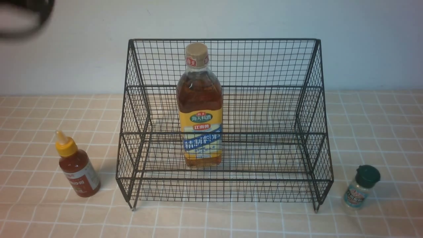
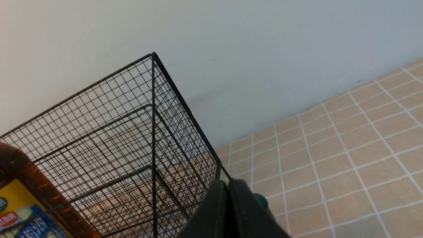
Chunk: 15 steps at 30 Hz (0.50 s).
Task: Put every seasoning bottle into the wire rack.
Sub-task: Use the left arm to grab the condiment bottle closest to it
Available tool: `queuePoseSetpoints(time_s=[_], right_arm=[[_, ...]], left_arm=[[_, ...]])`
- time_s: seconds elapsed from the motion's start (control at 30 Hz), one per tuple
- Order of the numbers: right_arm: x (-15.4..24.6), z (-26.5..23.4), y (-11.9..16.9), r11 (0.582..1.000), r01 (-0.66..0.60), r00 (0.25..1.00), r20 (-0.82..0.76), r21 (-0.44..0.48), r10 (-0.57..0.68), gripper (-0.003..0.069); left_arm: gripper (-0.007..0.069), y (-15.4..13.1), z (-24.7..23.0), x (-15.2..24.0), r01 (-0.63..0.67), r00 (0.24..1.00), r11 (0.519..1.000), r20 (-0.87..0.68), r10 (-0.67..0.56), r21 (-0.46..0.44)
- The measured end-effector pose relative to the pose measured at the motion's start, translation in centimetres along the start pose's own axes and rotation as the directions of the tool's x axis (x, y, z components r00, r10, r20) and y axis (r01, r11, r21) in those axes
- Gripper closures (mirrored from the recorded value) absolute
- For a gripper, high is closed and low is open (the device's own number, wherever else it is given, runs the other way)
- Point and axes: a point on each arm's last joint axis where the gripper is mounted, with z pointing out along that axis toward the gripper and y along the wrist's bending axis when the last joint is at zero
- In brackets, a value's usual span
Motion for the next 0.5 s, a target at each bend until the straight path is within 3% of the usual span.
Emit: queuePoseSetpoints(time_s=[0.23, 0.47, 0.5], right_arm=[[0.0, 0.0, 0.0, 1.0, -0.003, 1.0, 0.0, 0.0, 0.003, 0.0673], [0.0, 0.0, 0.0, 1.0, -0.003, 1.0, 0.0, 0.0, 0.003, 0.0673], [0.0, 0.0, 0.0, 1.0, -0.003, 1.0, 0.0, 0.0, 0.003, 0.0673]], left_arm=[[0.0573, 1.0, 6.5, 2.4, -0.02, 0.97, 0.999, -0.242, 0.01, -0.039], [0.0347, 0.6, 10.1, 2.2, -0.084, 0.947, 0.996, -0.313, 0.076, -0.013], [0.0283, 0.6, 10.6, 2.2, -0.088, 0.943, 0.996, -0.325, 0.079, -0.014]])
